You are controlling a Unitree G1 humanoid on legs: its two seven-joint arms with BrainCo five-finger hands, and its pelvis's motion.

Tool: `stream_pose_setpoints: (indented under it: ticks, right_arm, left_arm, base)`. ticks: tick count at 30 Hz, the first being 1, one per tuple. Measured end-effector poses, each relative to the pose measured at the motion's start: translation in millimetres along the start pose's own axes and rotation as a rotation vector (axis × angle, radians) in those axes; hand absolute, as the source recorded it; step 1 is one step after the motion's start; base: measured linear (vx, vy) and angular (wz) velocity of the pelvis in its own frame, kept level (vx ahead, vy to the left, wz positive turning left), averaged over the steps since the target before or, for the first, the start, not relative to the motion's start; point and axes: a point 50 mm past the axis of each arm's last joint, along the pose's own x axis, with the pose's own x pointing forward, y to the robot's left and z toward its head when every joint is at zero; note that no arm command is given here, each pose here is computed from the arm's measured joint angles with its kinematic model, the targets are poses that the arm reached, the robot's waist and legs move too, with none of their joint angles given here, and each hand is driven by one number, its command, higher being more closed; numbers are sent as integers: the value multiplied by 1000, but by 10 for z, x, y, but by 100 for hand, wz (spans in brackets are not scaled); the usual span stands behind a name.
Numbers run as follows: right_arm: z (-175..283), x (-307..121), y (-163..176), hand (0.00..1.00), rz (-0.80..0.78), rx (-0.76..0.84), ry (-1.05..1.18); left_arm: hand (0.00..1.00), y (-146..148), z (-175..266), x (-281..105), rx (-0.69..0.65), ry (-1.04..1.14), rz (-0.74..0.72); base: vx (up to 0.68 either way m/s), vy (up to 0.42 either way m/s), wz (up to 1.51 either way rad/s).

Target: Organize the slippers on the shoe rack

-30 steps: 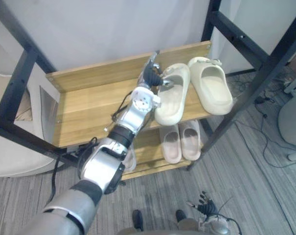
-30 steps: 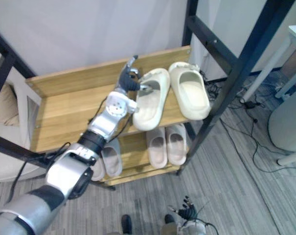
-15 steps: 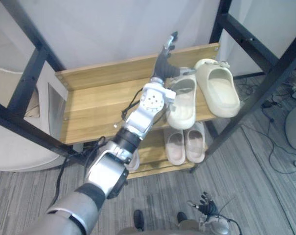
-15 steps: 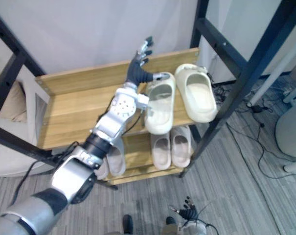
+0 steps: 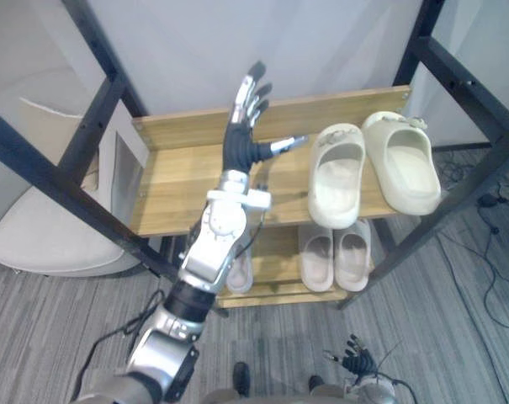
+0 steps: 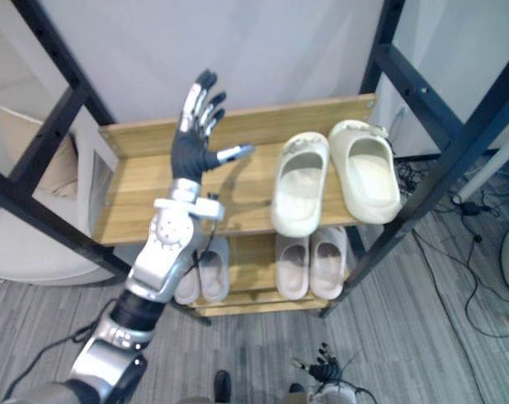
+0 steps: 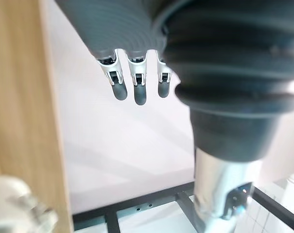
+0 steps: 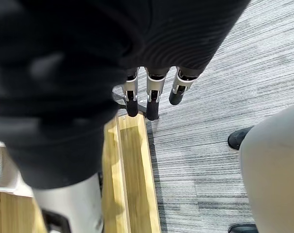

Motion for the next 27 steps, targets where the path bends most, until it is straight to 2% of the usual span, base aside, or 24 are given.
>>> stream_pose_setpoints:
  ticks: [5,12,19,27]
  right_arm:
    - [-103,-10,-1,0,11,-28,46]
    - [-166,-24,75,0,45,-59,70]
    - [-175,-35,155,0,75,-77,71]
    - [-143,-22,185,0,75,-73,62]
  left_arm:
    - [0,-36,-177,-374,-110,101,10]
    - [0,-142,-315,-621,-184,193,-52]
    - [0,-310,-384,-674,-223,232,-121]
    - [0,-403,-822,-899,-192,456,-174]
  base:
    - [-13,-5,3]
    - [-19,-2,5]
    - [-1,-8,6]
    - [-2,-8,2]
